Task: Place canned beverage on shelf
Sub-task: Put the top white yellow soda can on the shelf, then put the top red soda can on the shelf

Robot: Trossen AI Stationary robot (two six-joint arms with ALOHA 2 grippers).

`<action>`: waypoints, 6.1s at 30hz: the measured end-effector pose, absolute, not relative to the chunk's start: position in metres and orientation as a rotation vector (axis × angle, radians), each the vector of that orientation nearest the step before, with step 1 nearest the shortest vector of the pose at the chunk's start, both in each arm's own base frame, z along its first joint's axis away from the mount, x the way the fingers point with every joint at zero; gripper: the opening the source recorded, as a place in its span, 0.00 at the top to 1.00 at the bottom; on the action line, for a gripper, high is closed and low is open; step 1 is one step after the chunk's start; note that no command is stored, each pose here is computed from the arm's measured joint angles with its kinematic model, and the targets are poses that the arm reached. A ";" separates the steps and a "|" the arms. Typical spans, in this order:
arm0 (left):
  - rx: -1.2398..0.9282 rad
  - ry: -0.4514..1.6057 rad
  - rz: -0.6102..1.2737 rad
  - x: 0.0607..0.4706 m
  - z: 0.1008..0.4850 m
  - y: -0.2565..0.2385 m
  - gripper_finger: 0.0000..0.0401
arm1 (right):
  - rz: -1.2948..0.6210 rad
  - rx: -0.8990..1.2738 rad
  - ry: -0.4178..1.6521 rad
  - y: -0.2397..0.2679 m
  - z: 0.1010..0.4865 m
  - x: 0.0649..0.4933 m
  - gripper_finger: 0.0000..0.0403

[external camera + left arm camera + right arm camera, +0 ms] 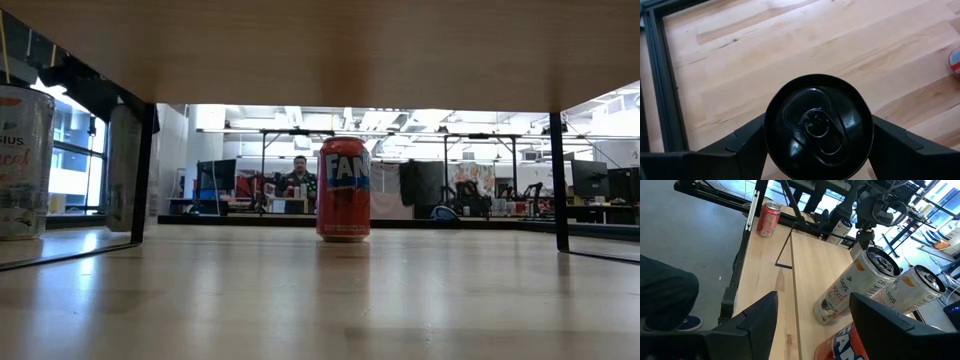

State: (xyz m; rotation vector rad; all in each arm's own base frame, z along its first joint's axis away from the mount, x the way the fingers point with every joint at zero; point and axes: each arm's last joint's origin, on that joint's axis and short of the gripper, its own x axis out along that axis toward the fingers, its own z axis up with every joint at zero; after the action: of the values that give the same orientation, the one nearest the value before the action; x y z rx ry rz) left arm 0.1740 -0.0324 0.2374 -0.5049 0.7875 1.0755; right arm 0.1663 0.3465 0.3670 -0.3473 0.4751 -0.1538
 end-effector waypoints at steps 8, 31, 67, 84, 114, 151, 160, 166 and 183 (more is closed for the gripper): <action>-0.525 0.795 1.079 0.174 0.237 -0.032 0.30 | -0.154 -0.340 0.473 0.347 0.367 0.166 0.43; -0.498 0.791 1.022 0.181 0.259 -0.029 0.25 | -0.153 -0.334 0.472 0.347 0.367 0.167 0.43; -0.325 0.434 0.378 0.250 0.352 0.040 0.25 | -0.249 -0.266 0.251 0.299 0.429 0.155 0.43; -0.264 0.552 0.276 0.319 0.348 0.064 0.25 | -0.451 -0.104 0.203 0.182 0.493 0.155 0.43; 0.107 0.731 0.058 0.370 0.279 0.064 0.24 | -0.371 -0.136 0.412 0.180 0.481 0.175 0.43; 0.113 0.848 -0.106 0.392 0.227 0.062 0.24 | -0.391 -0.107 0.398 0.186 0.476 0.180 0.43; 0.122 0.851 -0.094 0.388 0.232 0.062 0.24 | -0.391 -0.108 0.399 0.186 0.476 0.180 0.43; 0.115 0.848 -0.089 0.387 0.235 0.062 0.24 | -0.388 -0.106 0.401 0.186 0.476 0.180 0.43; 0.064 0.823 -0.126 0.385 0.241 0.058 0.24 | -0.392 -0.111 0.399 0.186 0.476 0.180 0.43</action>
State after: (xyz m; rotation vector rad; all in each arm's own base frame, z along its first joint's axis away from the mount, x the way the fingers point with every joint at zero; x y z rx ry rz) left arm 0.3854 0.0577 0.2407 0.0645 0.8231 -0.1264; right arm 0.1802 0.1859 0.4764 -0.1107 0.3992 -0.3925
